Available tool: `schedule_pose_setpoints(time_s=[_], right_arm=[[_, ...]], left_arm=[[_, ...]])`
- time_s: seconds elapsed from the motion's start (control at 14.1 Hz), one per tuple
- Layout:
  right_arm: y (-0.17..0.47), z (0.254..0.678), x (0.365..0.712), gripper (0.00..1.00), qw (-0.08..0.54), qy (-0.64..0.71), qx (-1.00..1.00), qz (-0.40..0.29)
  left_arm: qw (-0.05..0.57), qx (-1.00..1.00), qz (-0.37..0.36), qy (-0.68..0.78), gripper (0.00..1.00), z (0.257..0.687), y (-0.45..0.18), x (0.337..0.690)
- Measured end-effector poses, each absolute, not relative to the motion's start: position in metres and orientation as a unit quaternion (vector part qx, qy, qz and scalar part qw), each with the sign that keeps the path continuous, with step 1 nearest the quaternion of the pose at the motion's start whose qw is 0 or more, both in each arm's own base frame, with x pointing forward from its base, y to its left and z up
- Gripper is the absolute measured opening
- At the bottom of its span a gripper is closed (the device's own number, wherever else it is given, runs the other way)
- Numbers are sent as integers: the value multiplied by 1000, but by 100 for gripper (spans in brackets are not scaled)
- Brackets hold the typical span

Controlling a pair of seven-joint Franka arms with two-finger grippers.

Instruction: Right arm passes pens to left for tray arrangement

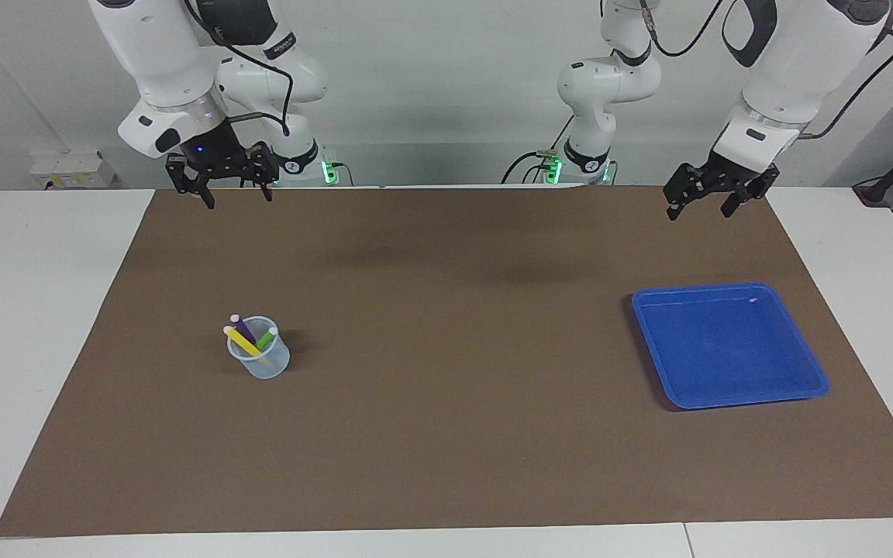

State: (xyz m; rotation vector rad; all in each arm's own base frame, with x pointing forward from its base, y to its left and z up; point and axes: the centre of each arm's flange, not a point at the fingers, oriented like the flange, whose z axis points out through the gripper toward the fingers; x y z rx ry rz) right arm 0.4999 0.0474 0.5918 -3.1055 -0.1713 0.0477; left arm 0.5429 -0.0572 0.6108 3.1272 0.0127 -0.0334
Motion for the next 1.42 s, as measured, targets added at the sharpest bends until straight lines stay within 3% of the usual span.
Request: schedule_pose_setpoints(time_s=[1.42], right_arm=[[33,578,492,100,15,-46,-998,28]], left_arm=[[18,998,-13,59,100,611,-62,542]])
